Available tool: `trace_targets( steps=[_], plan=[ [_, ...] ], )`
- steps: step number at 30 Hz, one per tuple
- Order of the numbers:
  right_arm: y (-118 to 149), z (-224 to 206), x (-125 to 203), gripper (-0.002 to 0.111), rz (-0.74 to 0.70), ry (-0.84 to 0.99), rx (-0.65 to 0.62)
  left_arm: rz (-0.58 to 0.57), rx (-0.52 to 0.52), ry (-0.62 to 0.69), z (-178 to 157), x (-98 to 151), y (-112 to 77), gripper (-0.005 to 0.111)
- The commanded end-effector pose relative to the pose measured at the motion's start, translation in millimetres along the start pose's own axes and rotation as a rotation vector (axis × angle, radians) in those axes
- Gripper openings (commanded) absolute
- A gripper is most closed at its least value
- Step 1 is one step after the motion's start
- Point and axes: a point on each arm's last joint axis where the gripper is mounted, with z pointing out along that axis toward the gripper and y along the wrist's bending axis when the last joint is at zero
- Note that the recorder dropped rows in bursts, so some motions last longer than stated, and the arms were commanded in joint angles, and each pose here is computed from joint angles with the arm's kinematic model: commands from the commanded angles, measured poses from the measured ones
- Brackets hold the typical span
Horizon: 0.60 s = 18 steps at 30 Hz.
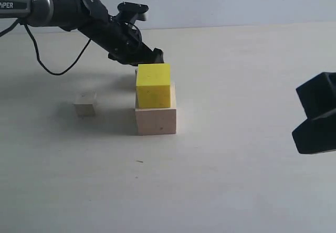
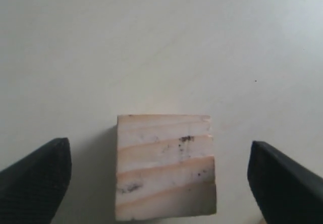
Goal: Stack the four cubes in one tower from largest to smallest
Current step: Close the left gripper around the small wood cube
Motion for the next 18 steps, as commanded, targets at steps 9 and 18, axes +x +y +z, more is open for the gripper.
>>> trace_targets(
  steps=[9, 18],
  plan=[
    [-0.6, -0.3, 0.8, 0.000, -0.001, -0.008, -0.003, -0.003, -0.025, -0.044, 4.6, -3.5, 1.8, 0.074],
    [-0.6, -0.3, 0.8, 0.000, -0.001, -0.008, -0.003, -0.003, -0.024, -0.041, 4.6, -3.3, 1.7, 0.025]
  ],
)
